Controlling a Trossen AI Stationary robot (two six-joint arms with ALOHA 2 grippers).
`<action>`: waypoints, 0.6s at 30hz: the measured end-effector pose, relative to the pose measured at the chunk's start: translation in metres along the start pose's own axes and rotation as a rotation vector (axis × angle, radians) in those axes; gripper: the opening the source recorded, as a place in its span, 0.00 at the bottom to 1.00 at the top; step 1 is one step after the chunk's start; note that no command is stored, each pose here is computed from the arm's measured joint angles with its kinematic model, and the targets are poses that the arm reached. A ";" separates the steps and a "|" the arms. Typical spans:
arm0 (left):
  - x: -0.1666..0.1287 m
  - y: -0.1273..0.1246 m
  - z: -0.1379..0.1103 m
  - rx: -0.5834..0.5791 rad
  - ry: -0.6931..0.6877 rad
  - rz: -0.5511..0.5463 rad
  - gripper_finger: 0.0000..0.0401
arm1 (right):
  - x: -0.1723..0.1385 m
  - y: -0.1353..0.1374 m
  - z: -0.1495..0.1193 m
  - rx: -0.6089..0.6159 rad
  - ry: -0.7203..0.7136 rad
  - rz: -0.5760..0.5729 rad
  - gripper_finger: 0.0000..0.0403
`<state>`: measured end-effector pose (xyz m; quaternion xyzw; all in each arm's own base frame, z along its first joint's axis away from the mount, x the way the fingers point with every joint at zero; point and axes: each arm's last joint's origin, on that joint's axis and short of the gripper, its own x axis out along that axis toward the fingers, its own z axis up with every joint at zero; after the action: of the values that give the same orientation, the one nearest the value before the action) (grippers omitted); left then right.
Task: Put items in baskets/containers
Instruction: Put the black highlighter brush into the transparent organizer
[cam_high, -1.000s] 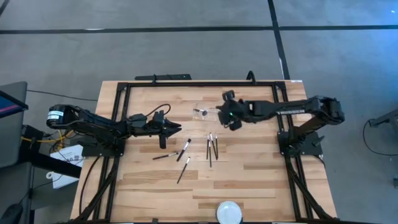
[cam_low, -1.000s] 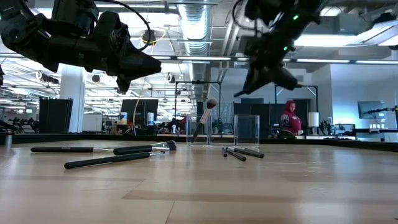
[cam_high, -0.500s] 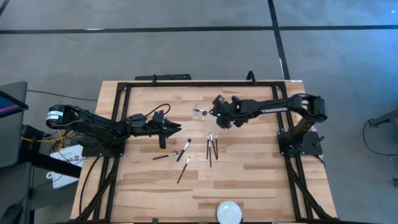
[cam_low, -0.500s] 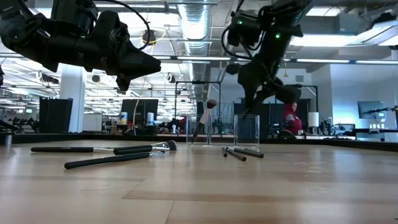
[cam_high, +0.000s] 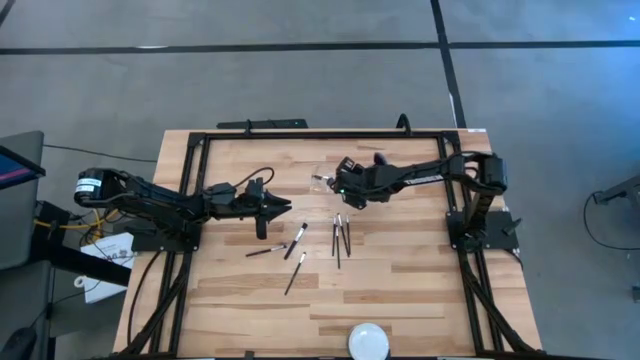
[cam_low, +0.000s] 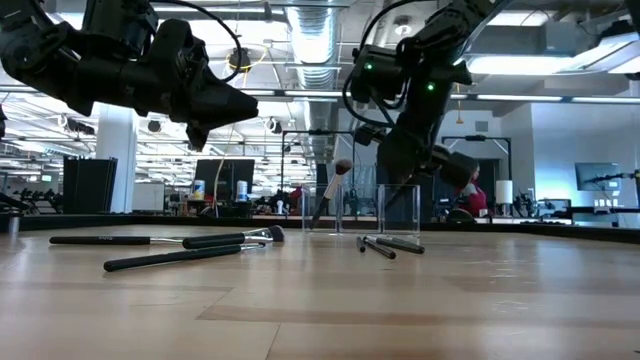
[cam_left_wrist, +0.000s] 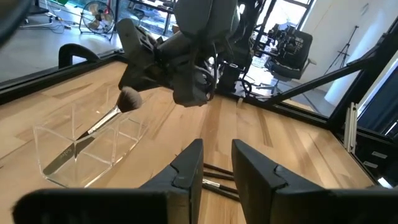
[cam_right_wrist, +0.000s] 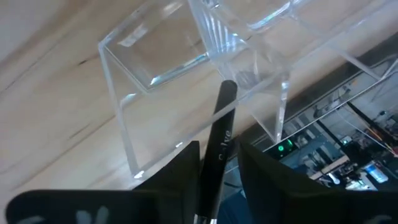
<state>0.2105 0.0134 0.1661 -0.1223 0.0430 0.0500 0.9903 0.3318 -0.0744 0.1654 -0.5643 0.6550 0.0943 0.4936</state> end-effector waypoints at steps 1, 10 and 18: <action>0.000 0.000 0.000 0.000 0.004 0.001 0.20 | -0.001 0.000 -0.001 0.005 -0.006 -0.002 0.26; 0.000 0.000 -0.001 0.000 0.009 0.002 0.20 | -0.010 0.000 0.004 -0.003 -0.028 -0.024 0.31; 0.000 0.000 -0.001 -0.026 0.014 0.003 0.20 | -0.021 0.003 0.017 -0.002 -0.049 -0.050 0.33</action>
<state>0.2103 0.0133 0.1646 -0.1354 0.0495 0.0513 0.9882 0.3354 -0.0482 0.1713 -0.5785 0.6282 0.0962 0.5113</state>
